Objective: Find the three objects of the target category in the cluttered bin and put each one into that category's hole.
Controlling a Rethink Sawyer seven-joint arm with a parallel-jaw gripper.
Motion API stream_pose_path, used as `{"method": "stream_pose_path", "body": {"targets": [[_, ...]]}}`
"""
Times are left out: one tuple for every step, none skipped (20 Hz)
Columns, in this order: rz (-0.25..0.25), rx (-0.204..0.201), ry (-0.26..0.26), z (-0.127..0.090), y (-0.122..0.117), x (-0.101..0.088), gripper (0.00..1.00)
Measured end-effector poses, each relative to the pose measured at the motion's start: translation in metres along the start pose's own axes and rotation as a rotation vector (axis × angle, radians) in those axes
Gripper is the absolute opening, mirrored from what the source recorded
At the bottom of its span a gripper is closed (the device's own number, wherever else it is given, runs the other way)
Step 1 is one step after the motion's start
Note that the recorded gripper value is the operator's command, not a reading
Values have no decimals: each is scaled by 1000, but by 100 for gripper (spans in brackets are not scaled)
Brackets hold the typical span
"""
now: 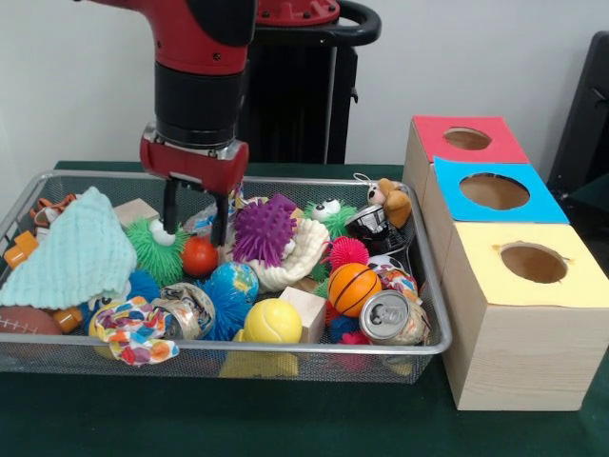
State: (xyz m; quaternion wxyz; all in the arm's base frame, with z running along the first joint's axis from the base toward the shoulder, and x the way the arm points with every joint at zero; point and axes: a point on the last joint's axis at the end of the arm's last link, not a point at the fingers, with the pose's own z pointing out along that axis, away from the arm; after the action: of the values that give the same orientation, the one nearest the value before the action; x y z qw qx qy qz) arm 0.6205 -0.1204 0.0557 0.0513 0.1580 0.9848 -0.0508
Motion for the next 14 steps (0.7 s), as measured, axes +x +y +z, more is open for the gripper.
{"method": "stream_pose_path", "body": {"targets": [[6,3,-2,0,-1,-2,100],[11,6,-5,0,-3,-5,100],[14,8,-5,0,-4,-5,100],[17,10,-5,0,-5,-5,100],[22,16,-4,0,-8,-5,100],[28,22,-2,-1,-11,-4,100],[31,26,-2,-1,-13,-4,100],[34,30,-1,-1,-15,-4,100],[38,33,0,-1,-18,-3,100],[40,36,1,-1,-20,-3,100],[47,40,4,-1,-23,-2,100],[52,43,7,0,-24,-1,100],[55,43,10,1,-25,0,100],[59,44,13,2,-26,1,100]]}}
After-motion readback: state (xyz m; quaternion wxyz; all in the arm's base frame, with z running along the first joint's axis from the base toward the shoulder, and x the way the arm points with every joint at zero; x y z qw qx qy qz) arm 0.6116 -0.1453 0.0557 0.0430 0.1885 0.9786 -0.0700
